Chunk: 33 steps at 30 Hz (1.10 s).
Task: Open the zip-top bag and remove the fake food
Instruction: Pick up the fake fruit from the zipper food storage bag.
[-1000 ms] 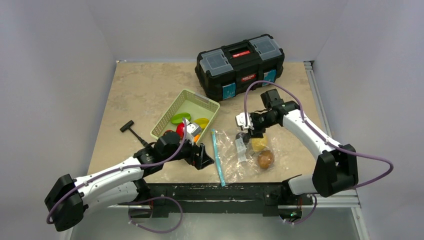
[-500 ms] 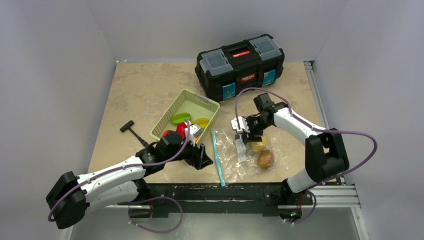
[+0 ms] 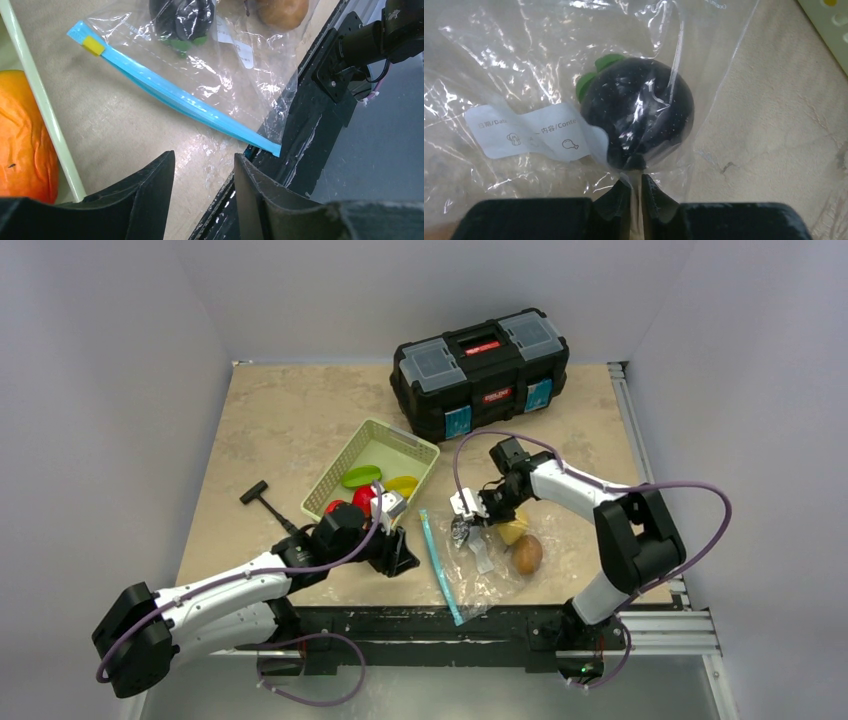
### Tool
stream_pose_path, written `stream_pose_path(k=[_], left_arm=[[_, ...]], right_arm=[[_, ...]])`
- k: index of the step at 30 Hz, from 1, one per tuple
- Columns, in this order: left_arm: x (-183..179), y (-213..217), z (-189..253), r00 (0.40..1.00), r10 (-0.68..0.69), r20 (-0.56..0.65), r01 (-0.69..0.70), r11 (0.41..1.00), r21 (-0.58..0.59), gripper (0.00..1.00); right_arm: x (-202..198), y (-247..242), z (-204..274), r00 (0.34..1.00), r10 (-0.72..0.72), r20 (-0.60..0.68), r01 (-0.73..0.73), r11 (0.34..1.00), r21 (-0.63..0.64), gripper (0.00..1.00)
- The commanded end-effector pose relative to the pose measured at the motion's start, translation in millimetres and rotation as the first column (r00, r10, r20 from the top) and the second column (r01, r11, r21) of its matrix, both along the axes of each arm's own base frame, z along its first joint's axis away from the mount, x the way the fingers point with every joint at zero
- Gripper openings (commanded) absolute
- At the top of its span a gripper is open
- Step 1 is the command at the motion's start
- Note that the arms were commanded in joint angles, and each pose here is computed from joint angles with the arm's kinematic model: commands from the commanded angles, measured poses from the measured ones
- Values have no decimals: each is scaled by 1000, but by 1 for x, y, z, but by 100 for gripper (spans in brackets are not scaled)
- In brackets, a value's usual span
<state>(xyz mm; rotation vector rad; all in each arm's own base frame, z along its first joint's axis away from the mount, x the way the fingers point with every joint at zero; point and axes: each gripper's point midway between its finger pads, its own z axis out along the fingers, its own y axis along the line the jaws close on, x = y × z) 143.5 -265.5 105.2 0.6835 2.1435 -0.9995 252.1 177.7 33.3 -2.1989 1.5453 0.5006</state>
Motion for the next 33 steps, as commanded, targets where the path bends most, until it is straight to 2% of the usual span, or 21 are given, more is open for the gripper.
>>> stream_pose_path(k=[1,2,5,8,12,17,20,21,25,28,31,33], left_arm=[[-3,-2,3,999,-38,35,39,999,-18,43],[-4,-2,2,998,-44,36,45,999,-16,41],[-7,-1,1,997,-58,43,58,998,-6,33],[-11,-1,0,995,-79,65,79,997,-1,30],[-16,-2,1,989,-99,108,101,995,-5,29],[-13,-2,2,984,-73,163,76,997,-14,28],[-11,-2,6,977,-48,208,53,998,-19,28],[-10,-1,7,974,-40,225,46,999,-22,29],[-7,2,15,961,-5,276,16,999,-38,36],[-6,6,24,952,26,304,-1,997,-83,46],[-8,11,27,946,54,319,-10,990,-137,64],[-3,17,29,940,110,322,-54,983,-177,82]], right_arm=[[-8,7,1,999,26,-40,-25,999,24,4],[-9,8,2,998,29,-49,-27,999,31,0],[-13,13,5,997,35,-71,-31,998,61,0],[-12,14,10,998,26,-61,-22,997,70,0],[-11,13,29,999,24,-21,-22,995,100,36],[-17,13,58,997,59,41,-64,988,143,63],[-32,21,67,989,137,54,-145,969,200,84],[-37,24,66,984,167,62,-176,964,202,86],[-43,34,47,968,239,81,-249,958,144,88],[-39,41,38,964,252,85,-261,958,120,86],[-35,46,33,962,256,94,-265,959,99,83],[-35,47,28,962,254,95,-262,961,85,80]])
